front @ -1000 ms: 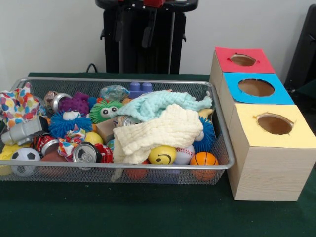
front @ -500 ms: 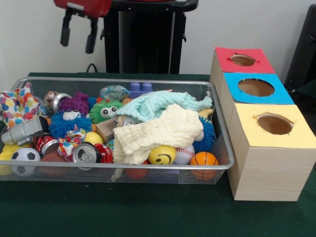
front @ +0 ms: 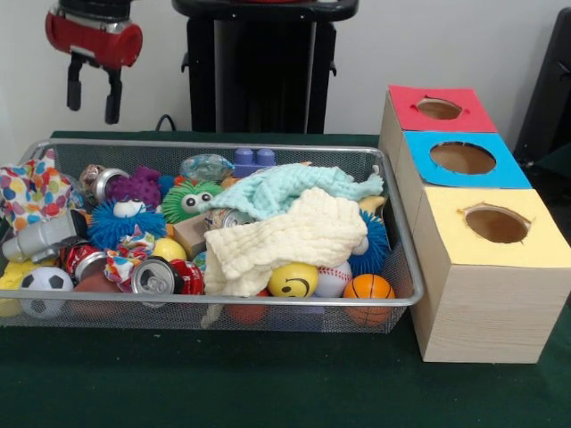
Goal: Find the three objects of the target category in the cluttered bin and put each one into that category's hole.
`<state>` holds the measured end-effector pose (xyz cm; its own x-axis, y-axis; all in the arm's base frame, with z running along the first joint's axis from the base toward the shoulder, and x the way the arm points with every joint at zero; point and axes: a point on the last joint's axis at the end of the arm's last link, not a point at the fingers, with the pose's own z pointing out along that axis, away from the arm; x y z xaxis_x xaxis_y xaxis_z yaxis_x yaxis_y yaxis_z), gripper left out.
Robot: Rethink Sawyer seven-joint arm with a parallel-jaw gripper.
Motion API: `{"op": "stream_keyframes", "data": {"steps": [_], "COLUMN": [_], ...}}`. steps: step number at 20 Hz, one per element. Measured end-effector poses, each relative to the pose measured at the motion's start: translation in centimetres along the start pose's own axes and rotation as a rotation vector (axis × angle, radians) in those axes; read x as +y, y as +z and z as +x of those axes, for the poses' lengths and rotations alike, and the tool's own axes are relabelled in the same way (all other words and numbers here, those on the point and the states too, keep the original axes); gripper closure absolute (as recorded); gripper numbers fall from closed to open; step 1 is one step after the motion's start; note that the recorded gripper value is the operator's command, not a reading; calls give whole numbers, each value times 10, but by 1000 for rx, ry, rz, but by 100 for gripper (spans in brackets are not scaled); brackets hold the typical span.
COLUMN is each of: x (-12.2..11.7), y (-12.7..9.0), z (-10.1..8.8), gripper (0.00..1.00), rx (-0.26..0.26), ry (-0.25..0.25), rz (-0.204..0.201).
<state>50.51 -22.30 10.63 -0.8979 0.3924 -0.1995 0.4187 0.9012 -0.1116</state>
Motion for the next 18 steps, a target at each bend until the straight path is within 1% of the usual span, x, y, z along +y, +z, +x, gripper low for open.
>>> {"op": "stream_keyframes", "data": {"steps": [2,5,8,10,14,18], "x": [-7,-8,-2,1,11,19], "y": [21,37,55,59,61,56], "z": [10,17,27,29,33,26], "gripper": [0,0,0,0,0,0], "rx": [9,8,-13,-20,-30,-53], "ry": [-5,-17,-49,-63,-109,-141], "rz": [-13,-26,-46,-49,-53,-48]}}
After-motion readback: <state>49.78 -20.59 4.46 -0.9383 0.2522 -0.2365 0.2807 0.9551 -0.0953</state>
